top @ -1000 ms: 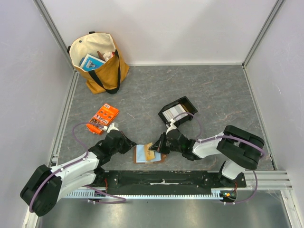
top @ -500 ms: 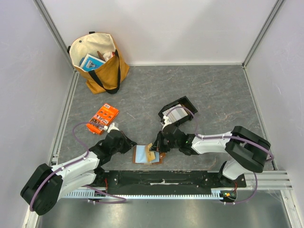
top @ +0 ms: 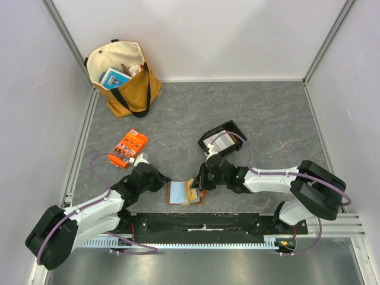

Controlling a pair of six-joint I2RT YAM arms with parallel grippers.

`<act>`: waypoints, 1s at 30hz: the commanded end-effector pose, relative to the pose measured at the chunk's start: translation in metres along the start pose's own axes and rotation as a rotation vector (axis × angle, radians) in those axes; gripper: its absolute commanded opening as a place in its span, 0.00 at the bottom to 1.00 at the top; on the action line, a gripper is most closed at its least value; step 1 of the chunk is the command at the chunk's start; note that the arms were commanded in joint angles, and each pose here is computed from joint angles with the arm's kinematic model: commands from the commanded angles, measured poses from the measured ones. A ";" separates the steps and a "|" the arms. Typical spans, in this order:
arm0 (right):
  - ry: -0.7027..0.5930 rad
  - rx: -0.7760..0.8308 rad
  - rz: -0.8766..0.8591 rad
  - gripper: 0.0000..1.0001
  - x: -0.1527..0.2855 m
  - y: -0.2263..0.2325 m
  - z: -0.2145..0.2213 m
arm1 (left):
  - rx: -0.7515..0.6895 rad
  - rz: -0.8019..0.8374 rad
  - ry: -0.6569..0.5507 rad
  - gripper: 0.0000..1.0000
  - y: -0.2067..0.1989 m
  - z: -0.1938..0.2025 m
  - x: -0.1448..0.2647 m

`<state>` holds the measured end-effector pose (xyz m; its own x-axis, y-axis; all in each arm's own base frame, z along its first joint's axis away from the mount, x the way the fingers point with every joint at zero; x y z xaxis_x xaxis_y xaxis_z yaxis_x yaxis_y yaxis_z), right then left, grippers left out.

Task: Put the credit cards into the card holder
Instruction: Insert the credit card into the card slot.

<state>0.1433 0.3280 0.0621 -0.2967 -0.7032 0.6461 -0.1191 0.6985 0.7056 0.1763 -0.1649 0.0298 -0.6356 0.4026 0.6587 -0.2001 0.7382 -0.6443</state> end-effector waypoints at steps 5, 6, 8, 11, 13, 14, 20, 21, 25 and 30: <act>0.008 -0.004 -0.031 0.00 -0.008 0.000 0.002 | 0.019 0.008 0.047 0.23 0.007 0.012 0.003; 0.005 -0.016 -0.041 0.00 -0.010 0.000 0.003 | 0.022 0.015 0.044 0.27 0.007 0.013 0.004; -0.014 -0.052 -0.070 0.00 -0.014 -0.001 0.003 | 0.041 0.017 0.041 0.26 0.010 0.014 0.005; -0.030 -0.091 -0.113 0.00 -0.019 0.000 0.001 | 0.060 0.026 0.066 0.17 0.015 0.022 0.007; -0.055 -0.117 -0.130 0.00 -0.020 -0.001 -0.003 | 0.066 0.019 0.080 0.08 0.020 0.027 0.008; -0.070 -0.131 -0.139 0.00 -0.020 -0.002 -0.005 | 0.074 0.017 0.087 0.04 0.022 0.029 0.008; -0.105 -0.171 -0.162 0.00 -0.021 -0.006 -0.008 | 0.096 0.005 0.075 0.02 0.028 0.030 0.009; -0.110 -0.176 -0.161 0.00 -0.021 -0.008 -0.007 | 0.100 0.003 0.072 0.02 0.029 0.030 0.009; -0.129 -0.195 -0.151 0.00 -0.015 -0.017 -0.001 | 0.110 0.001 0.058 0.02 0.029 0.027 0.009; -0.130 -0.227 -0.143 0.00 -0.011 -0.019 0.004 | 0.127 -0.006 0.032 0.02 0.031 0.024 0.007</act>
<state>0.1451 0.3271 0.0394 -0.3729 -0.7759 0.5088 0.0162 0.5428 0.8397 0.1600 -0.1638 0.0295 -0.6342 0.4594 0.6219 -0.2217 0.6625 -0.7155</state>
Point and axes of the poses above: each gripper's point midway between its finger pads, its own x axis back along the fingers, its own y axis along the line the jaws close on, z = x × y, the point moved 2 cm from there along x, back along the fingers, and after that the axes turned 3 degrees about -x, right-handed, at the moved point
